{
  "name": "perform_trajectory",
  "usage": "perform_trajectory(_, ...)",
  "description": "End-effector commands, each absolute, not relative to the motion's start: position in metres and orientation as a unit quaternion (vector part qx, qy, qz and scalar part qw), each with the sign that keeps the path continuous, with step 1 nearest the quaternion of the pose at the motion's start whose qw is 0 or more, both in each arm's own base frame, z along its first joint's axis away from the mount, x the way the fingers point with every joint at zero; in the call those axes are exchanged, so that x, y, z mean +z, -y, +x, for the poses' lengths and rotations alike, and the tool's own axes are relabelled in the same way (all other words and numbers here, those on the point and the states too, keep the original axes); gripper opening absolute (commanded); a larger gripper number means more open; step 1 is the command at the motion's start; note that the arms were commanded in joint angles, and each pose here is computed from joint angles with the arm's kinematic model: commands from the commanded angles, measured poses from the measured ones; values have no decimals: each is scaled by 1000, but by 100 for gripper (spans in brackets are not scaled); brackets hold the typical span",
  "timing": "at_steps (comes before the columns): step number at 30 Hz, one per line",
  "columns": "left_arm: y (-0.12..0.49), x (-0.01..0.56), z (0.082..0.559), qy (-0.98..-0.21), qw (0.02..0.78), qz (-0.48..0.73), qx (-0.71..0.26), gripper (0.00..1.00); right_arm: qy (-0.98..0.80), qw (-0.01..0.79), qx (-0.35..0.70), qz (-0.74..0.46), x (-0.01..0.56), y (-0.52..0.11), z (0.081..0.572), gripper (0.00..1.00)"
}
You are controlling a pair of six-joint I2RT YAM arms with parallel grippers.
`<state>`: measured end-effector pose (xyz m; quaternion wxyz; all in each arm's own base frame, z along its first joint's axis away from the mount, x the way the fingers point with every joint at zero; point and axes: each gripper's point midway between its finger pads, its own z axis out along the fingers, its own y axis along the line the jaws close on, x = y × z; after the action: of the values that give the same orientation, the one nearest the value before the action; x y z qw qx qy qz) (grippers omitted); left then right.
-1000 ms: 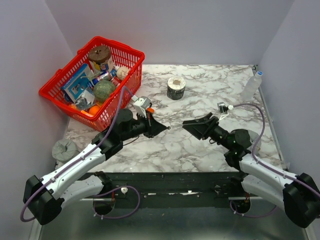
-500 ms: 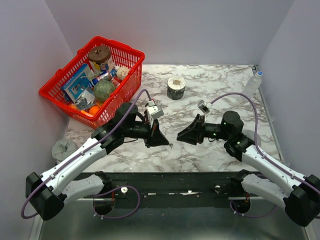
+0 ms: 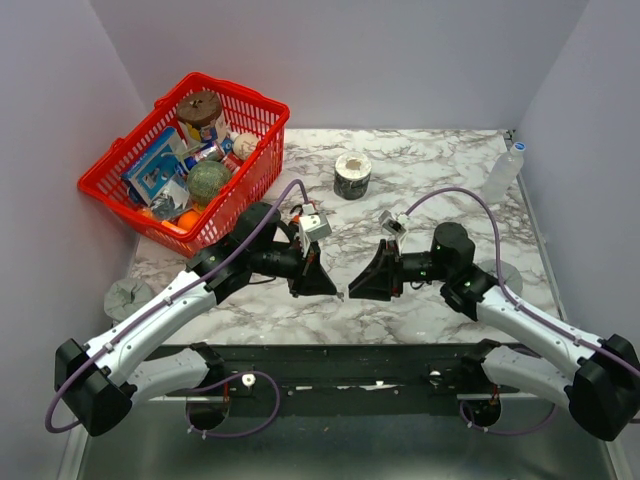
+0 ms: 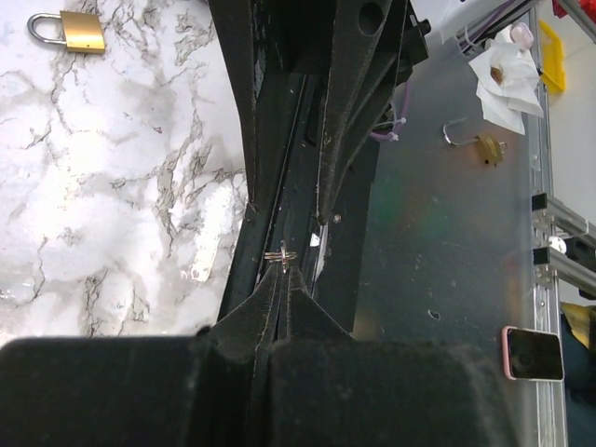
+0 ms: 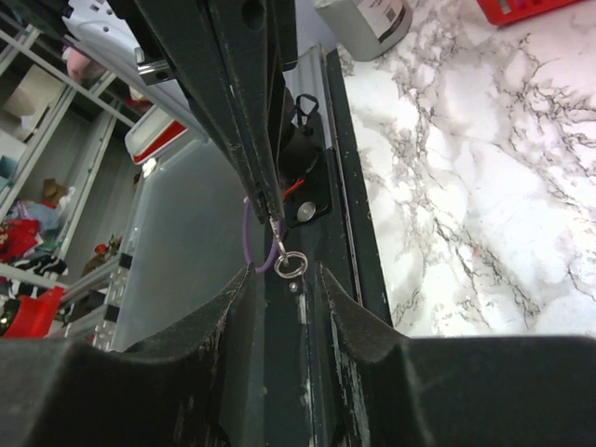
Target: Unlock with the key
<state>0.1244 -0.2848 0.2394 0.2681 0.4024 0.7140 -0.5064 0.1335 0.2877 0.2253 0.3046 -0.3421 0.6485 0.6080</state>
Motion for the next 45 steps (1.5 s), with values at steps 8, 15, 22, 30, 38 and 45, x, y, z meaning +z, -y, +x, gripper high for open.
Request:
perform_trajectory(8, 287, 256, 122, -690, 276, 419, -521, 0, -621, 282, 632, -367, 231, -299, 119, 37)
perform_trajectory(15, 287, 259, 122, -688, 279, 419, -523, 0, -617, 279, 636, -371, 233, -303, 118, 35)
perform_trajectory(22, 287, 259, 121, -687, 279, 419, -524, 0, -615, 276, 638, -372, 233, -306, 116, 27)
perform_trajectory(30, 288, 259, 121, -686, 278, 420, -526, 0, -612, 273, 642, -373, 233, -307, 115, 12)
perform_trajectory(38, 288, 256, 129, -697, 293, 406, -513, 17, -626, 280, 639, -348, 230, -309, 122, 1)
perform_trajectory(45, 282, 265, 177, -732, 402, 315, -452, 95, -669, 318, 611, -279, 218, -306, 158, 1)
